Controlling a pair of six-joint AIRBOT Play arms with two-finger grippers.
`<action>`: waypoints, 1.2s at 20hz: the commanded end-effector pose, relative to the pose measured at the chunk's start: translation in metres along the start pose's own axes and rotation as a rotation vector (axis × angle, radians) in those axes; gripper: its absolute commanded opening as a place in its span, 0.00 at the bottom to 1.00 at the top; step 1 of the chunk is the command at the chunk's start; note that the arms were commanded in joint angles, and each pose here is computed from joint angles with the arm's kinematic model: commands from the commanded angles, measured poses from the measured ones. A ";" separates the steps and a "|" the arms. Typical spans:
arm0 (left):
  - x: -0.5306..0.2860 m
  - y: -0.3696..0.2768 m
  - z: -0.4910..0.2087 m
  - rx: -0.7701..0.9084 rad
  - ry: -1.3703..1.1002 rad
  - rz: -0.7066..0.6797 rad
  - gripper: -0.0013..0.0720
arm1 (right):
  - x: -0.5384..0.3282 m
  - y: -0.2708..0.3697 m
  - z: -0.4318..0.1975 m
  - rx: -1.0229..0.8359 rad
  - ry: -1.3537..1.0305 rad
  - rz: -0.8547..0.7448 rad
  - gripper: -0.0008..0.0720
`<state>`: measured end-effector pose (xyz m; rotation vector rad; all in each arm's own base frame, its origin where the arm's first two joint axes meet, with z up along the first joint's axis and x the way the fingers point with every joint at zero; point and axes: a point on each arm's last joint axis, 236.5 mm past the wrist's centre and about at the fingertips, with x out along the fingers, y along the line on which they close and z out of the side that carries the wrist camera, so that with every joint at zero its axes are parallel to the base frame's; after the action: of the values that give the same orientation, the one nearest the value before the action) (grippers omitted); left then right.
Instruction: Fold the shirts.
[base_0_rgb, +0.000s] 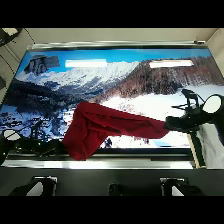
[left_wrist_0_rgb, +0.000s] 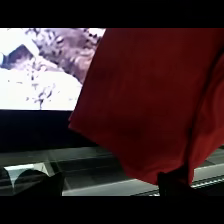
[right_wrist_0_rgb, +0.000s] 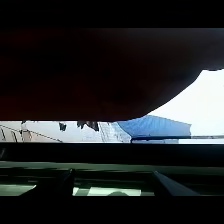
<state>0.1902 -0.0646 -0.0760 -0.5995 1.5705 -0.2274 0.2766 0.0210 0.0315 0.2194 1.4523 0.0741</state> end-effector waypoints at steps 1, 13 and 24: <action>0.012 -0.009 0.012 -0.013 -0.055 -0.045 0.94 | 0.020 -0.003 -0.009 0.035 0.024 0.001 0.94; 0.036 -0.014 0.023 -0.038 -0.042 -0.024 0.05 | 0.105 0.005 -0.013 0.256 -0.043 0.119 0.98; 0.033 -0.019 0.017 0.003 -0.006 -0.037 0.05 | 0.137 0.012 0.030 0.389 -0.133 0.204 0.06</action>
<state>0.2102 -0.0926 -0.1007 -0.6479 1.5584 -0.2256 0.3098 0.0569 -0.0979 0.6630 1.3511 -0.0500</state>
